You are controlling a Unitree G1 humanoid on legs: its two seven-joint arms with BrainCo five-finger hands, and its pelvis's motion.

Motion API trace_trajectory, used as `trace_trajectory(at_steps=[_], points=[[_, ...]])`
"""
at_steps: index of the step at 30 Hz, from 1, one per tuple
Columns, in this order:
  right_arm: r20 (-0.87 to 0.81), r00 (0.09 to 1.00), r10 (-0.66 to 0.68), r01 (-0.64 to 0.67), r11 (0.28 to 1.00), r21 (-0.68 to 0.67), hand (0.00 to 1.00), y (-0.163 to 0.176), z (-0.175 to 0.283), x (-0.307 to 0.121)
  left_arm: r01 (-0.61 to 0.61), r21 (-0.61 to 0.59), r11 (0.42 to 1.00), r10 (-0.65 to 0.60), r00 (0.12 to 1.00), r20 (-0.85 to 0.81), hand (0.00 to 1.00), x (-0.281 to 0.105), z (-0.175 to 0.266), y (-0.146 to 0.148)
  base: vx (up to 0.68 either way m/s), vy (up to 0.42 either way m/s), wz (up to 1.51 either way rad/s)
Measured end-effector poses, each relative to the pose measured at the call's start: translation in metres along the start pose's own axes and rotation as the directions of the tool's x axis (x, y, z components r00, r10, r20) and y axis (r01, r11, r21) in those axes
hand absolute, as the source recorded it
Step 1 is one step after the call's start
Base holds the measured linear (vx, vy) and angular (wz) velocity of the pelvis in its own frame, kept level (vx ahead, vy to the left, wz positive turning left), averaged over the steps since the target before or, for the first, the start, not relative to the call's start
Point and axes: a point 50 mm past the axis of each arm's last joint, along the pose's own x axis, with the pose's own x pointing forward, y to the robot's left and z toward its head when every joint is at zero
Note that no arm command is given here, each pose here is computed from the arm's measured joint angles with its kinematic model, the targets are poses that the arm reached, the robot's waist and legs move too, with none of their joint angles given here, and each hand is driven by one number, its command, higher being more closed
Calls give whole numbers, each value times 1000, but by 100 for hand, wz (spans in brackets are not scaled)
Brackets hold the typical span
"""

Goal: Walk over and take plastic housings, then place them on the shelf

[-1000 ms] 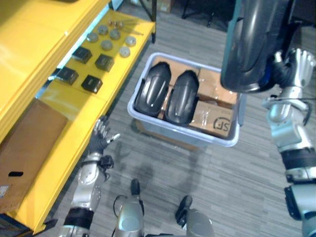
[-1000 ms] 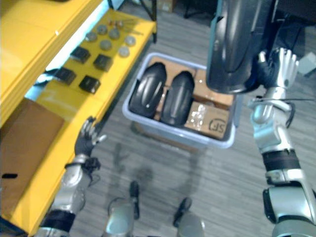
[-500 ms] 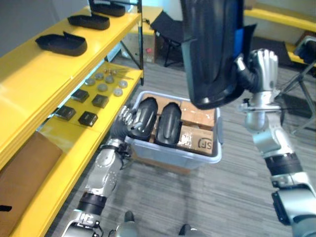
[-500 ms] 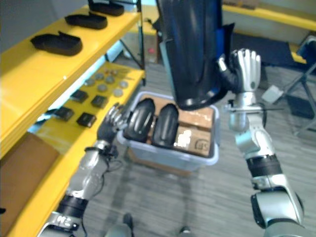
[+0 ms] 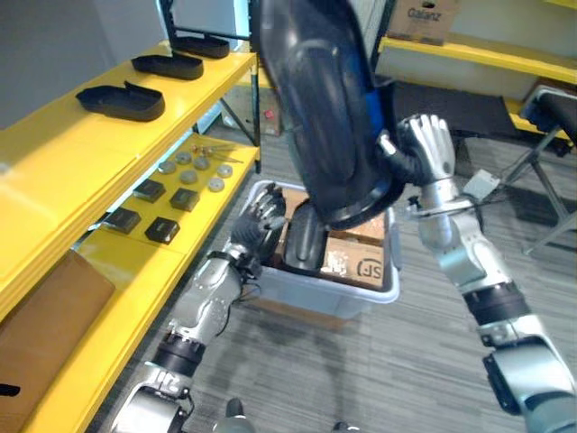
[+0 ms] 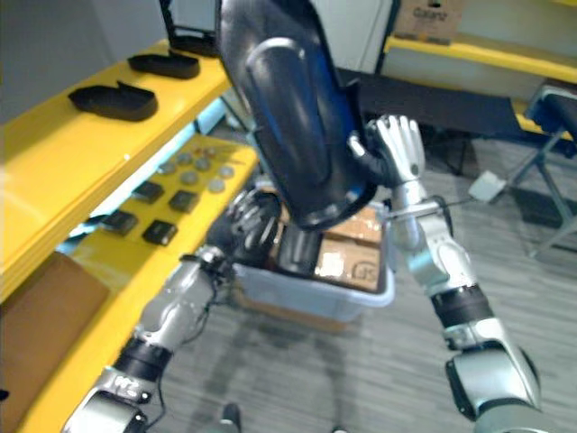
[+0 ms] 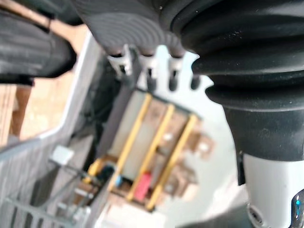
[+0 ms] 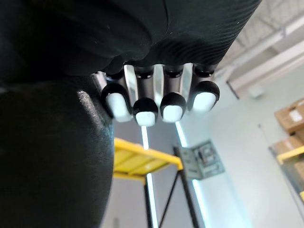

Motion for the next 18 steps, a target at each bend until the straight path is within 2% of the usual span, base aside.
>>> trace_trajectory(at_steps=[8, 12, 18], points=[[24, 997, 77, -77, 997, -19, 100, 15, 6, -4, 90, -30, 996, -89, 995, 40, 0, 0, 9, -10, 0, 0, 0], [19, 988, 150, -150, 989, -15, 100, 28, 6, -9, 114, -52, 992, -111, 992, 55, 0, 0, 12, -15, 0, 0, 0], [2, 984, 180, -180, 984, -4, 100, 36, 6, -12, 123, -49, 991, -120, 991, 63, 0, 0, 14, -17, 0, 0, 0]])
